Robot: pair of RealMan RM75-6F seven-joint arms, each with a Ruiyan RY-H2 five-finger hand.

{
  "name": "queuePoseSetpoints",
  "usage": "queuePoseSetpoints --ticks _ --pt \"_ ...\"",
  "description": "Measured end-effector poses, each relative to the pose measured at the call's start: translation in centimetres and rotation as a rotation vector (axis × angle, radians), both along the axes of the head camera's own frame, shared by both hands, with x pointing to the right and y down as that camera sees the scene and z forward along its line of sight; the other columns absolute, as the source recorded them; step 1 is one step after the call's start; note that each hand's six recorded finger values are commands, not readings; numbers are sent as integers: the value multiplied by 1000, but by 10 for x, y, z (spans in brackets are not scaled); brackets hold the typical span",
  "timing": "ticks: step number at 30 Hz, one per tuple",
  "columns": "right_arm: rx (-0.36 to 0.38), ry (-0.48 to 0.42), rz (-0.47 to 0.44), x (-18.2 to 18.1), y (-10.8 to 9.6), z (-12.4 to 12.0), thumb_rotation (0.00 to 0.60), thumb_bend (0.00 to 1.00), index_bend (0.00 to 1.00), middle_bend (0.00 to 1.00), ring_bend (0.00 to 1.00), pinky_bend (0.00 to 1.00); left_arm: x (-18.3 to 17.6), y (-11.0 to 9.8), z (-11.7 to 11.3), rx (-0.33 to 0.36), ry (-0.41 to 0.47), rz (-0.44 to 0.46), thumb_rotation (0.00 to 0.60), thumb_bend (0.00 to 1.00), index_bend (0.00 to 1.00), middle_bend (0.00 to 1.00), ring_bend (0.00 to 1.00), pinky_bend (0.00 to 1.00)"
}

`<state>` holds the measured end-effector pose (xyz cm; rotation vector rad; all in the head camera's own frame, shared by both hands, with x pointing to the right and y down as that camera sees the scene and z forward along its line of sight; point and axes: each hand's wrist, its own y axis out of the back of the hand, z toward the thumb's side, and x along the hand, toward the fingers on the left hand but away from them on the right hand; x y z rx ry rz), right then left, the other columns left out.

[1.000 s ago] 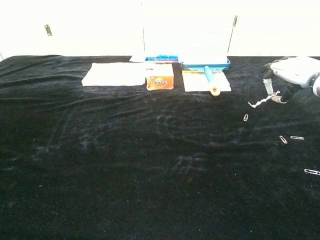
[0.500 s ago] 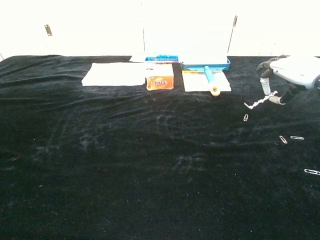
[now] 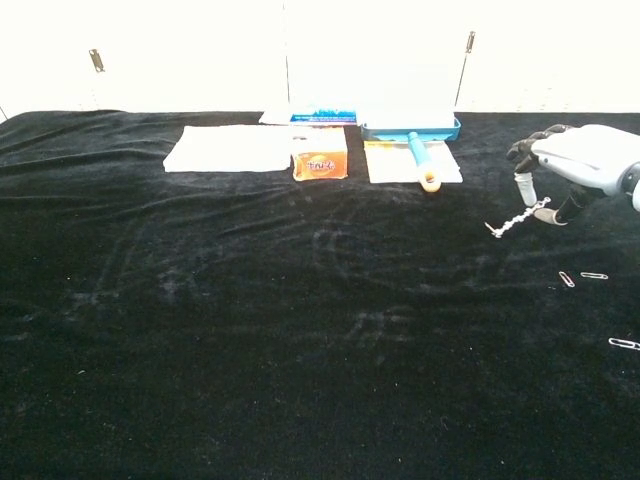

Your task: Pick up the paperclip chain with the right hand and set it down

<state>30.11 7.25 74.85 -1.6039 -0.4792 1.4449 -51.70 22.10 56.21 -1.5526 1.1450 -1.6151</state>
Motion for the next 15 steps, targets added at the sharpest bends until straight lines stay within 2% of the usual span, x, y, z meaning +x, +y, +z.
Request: queuePoseSetpoints --ticks 10,15 --pt "26 -42 21 10 1 -18 600 395 939 160 80 0 -1 1 -1 4 -8 -3 600 494 0 23 4 0" --pt "35 -44 19 23 12 -35 600 395 939 160 80 0 -2 -1 0 6 -21 -11 600 495 0 23 4 0"
